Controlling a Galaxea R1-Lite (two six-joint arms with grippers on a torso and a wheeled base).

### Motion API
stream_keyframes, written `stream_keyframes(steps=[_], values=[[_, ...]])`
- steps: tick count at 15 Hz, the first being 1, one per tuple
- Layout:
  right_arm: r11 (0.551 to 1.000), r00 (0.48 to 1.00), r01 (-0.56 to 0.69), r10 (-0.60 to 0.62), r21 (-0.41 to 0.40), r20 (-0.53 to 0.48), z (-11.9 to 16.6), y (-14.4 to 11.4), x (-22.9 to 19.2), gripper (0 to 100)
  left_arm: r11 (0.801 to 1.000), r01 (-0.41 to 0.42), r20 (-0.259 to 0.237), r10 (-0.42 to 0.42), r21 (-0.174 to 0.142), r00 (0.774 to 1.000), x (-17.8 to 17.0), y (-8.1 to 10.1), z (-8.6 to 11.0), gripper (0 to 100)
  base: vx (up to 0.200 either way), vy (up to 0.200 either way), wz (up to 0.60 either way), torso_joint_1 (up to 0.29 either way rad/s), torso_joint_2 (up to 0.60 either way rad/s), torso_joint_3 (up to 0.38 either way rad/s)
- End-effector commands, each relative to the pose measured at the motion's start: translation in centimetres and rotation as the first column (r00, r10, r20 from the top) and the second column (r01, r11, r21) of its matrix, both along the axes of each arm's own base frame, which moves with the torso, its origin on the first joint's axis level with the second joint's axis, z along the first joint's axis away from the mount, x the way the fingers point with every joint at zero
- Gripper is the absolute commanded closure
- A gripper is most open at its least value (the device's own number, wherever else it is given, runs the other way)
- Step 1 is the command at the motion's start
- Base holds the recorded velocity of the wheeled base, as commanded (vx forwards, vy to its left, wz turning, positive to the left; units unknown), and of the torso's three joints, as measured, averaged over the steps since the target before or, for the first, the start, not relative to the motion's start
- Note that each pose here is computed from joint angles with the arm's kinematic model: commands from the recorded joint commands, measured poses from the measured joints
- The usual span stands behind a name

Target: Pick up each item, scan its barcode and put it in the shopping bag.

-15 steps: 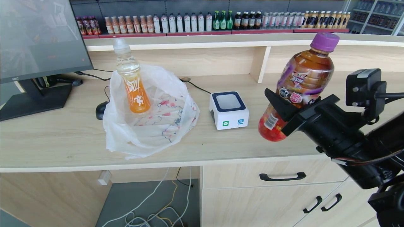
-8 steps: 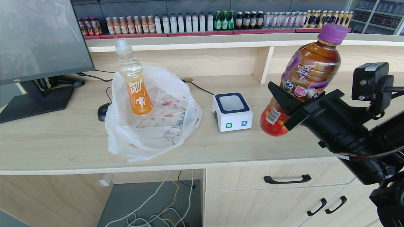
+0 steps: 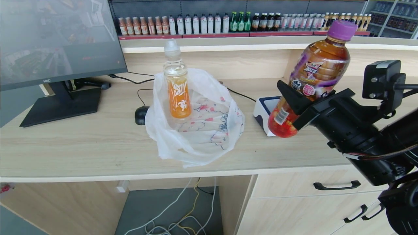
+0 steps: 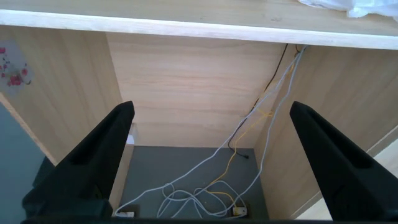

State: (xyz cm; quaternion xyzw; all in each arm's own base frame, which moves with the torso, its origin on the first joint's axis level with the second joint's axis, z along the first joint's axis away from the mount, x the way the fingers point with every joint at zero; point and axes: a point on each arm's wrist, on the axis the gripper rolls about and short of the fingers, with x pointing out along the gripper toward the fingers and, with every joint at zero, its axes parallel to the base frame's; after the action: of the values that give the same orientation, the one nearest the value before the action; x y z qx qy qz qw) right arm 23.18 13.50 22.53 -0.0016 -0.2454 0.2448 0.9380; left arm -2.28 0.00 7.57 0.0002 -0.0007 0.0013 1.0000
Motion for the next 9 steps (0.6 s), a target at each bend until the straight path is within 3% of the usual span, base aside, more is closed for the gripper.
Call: stream_keyframes(steps=[1,3,9], values=[[1.000,1.000,0.000,0.000,-0.002,-0.001,-0.1,0.0,0.0,100,1.000,-0.001,0.000,0.001,0.000,1.000,0.0,0.0,0.0,0,0.000,0.200,0.00,0.007,0.00,0.002],[1.000,1.000,0.010,-0.010,0.010,0.017,0.4,-0.2,0.3,100,1.000,-0.001,0.000,0.001,0.001,1.000,0.0,0.0,0.0,0,0.000,0.200,0.00,-0.002,0.00,0.002],[1.000,0.999,0.011,-0.012,0.023,0.039,1.1,-0.1,0.5,100,1.000,-0.001,0.002,0.001,0.003,1.000,0.0,0.0,0.0,0,0.000,0.000,0.00,0.000,0.00,0.000]])
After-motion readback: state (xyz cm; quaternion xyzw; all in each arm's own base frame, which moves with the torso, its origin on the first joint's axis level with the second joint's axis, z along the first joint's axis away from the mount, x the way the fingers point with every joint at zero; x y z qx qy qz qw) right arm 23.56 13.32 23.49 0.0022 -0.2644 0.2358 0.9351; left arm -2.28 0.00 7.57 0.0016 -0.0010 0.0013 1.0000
